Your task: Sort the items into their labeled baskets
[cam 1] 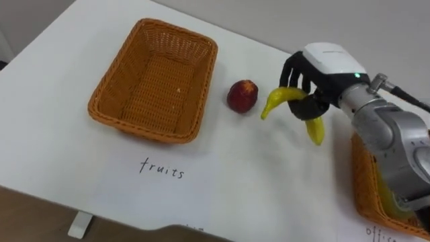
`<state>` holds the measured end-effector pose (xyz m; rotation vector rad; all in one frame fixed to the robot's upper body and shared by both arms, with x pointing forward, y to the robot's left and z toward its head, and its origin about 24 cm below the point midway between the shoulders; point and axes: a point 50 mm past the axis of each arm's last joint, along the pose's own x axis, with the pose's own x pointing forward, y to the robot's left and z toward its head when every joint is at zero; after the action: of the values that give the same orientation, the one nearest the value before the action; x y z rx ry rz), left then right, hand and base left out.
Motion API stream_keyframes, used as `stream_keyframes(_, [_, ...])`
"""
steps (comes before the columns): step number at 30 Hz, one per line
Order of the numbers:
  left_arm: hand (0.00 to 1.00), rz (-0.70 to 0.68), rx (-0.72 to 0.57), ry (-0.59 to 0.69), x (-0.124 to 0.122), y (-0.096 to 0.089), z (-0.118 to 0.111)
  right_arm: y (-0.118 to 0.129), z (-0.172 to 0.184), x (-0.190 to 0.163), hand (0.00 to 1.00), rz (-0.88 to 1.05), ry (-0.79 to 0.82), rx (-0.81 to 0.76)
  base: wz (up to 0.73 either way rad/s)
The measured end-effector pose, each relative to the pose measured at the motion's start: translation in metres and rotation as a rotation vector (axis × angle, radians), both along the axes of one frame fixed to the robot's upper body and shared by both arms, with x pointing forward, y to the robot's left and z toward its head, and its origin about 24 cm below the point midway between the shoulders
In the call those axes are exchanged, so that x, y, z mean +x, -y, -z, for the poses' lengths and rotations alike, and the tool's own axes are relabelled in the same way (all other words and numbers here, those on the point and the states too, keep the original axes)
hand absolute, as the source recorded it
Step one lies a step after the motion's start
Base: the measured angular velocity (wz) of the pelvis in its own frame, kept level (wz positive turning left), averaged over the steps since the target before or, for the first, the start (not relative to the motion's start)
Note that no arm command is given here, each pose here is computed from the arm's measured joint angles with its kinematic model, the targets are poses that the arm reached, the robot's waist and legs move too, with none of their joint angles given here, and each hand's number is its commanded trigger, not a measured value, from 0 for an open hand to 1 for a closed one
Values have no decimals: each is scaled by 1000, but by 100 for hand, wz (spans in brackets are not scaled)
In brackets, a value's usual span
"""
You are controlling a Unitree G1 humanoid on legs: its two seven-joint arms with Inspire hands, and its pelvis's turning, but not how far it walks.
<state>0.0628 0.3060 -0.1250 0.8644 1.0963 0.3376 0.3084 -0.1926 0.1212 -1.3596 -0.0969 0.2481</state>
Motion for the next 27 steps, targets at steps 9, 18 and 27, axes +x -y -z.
stream_keyframes(9, [0, -29, -12, -57, -20, 1, 5, -12, -24, -7, 100, -96, 76, 79, -3])
stream_keyframes(18, [0, -28, -13, -53, -18, 1, 5, -16, -29, -9, 100, -123, 90, 100, 1])
stream_keyframes(27, [0, -18, -13, -38, -17, 2, 3, -31, -49, -16, 100, -201, 170, 118, 1])
